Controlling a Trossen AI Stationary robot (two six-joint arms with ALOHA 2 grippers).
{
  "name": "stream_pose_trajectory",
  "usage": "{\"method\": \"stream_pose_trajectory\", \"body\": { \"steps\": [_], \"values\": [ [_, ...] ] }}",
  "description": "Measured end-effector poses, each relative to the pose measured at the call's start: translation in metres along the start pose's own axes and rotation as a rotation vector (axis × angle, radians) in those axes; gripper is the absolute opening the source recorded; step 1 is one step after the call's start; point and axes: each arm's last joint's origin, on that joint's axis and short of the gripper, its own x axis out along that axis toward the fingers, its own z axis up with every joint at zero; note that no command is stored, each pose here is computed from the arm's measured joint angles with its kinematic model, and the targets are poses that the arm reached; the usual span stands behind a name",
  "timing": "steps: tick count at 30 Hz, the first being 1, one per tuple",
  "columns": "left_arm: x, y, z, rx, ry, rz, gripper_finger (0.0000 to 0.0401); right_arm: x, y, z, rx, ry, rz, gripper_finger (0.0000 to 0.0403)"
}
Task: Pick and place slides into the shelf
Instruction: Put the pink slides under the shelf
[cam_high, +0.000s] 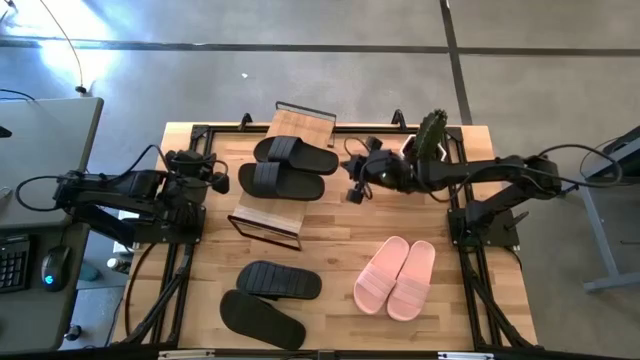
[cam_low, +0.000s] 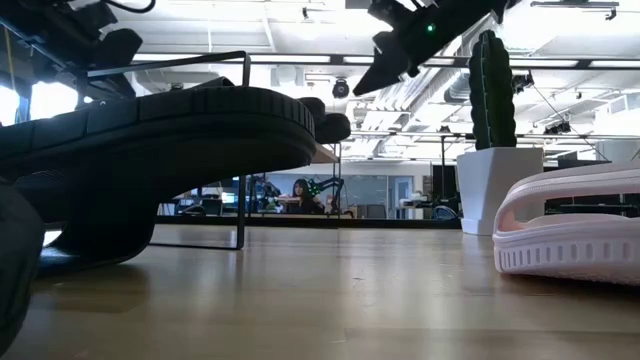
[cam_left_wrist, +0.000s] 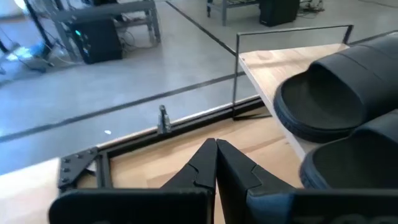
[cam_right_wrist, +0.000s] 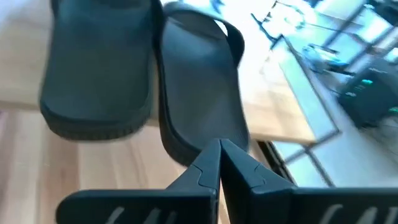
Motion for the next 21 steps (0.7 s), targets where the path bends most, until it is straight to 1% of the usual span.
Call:
{"method": "stream_pose_trajectory", "body": {
  "steps": [2, 3, 5, 7, 10, 13, 15, 17, 19, 21],
  "values": [
    [0.001, 0.001, 0.0, -0.015, 0.028, -0.009, 0.0001, 0.004, -0.01, 0.0, -0.013, -0.036, 0.056, 0.0],
    [0.002, 0.002, 0.0, -0.017, 0.041, -0.009, 0.0001, 0.006, -0.015, 0.001, -0.039, -0.06, 0.084, 0.0],
    [0.004, 0.002, 0.0, -0.013, 0.07, -0.013, 0.0001, 0.01, -0.024, 0.001, -0.131, -0.113, 0.135, 0.0],
    [0.006, 0.003, 0.0, -0.018, 0.096, -0.022, 0.0001, 0.012, -0.033, 0.003, -0.217, -0.161, 0.138, 0.0],
    [0.008, 0.002, 0.001, -0.031, 0.124, -0.04, 0.0001, 0.013, -0.045, 0.007, -0.296, -0.242, 0.092, 0.0],
    [0.009, 0.001, 0.003, -0.059, 0.134, -0.058, 0.0001, 0.016, -0.052, 0.01, -0.31, -0.276, 0.114, 0.0],
    [0.009, 0.001, 0.003, -0.072, 0.136, -0.066, 0.0001, 0.02, -0.057, 0.011, -0.272, -0.231, 0.121, 0.0],
    [0.01, 0.0, 0.004, -0.079, 0.136, -0.075, 0.0001, 0.027, -0.062, 0.013, -0.243, -0.16, 0.097, 0.0],
    [0.01, 0.0, 0.004, -0.077, 0.138, -0.079, 0.0001, 0.035, -0.066, 0.01, -0.228, -0.063, 0.098, 0.0],
    [0.009, 0.0, 0.004, -0.077, 0.151, -0.093, 0.0001, 0.047, -0.068, 0.003, -0.205, -0.002, 0.104, 0.0]
  ]
}}
